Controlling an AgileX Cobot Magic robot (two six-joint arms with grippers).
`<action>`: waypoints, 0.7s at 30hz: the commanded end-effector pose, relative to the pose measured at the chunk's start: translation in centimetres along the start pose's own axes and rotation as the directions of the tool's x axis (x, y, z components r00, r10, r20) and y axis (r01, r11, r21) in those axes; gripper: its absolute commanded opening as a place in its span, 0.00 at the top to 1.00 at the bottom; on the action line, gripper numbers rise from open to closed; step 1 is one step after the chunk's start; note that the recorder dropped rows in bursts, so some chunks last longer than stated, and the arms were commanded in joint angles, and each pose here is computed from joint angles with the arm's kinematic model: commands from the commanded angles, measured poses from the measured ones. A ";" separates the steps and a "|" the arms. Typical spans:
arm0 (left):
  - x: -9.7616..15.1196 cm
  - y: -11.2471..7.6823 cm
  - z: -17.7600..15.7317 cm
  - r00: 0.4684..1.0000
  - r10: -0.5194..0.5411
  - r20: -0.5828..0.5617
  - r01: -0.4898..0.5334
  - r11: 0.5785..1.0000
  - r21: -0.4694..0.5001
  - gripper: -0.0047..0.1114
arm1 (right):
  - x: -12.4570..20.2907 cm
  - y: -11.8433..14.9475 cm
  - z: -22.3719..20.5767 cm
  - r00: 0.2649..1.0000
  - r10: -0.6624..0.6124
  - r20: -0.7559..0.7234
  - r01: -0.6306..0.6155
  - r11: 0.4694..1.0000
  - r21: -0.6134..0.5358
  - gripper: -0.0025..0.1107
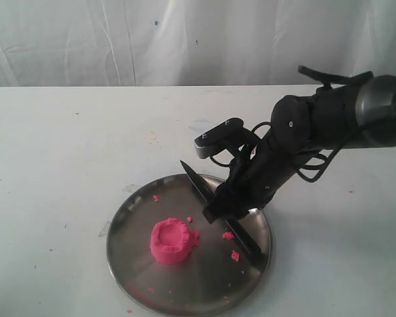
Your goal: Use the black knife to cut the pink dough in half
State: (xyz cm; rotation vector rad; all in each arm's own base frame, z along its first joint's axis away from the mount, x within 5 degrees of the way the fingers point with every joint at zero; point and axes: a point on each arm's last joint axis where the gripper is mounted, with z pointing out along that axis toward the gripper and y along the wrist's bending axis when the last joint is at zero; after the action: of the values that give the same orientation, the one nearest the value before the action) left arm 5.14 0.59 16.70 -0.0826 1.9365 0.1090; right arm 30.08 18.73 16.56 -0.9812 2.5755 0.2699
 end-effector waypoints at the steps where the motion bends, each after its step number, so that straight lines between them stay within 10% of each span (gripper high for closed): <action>1: 0.1 0.0 0.0 1.000 -0.001 0.003 0.001 1.000 0.005 0.96 | 0.2 -0.1 1.6 1.000 -0.003 -0.018 0.003 1.000 0.004 0.60; 9: 0.1 0.0 0.0 1.000 -0.001 0.003 0.001 1.000 0.005 0.96 | 0.6 -0.2 3.1 0.999 0.004 -0.043 -0.004 1.000 0.001 0.61; 21: 0.1 0.0 0.0 1.000 -0.001 0.003 0.001 1.000 0.005 0.96 | -0.9 -0.1 -0.6 0.998 -0.056 0.000 0.056 0.998 0.016 0.98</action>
State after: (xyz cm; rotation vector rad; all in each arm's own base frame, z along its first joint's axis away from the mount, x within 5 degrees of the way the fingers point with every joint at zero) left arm 5.14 0.59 16.70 -0.0826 1.9365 0.1090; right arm 31.00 19.18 15.79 -0.9982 2.5502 0.2417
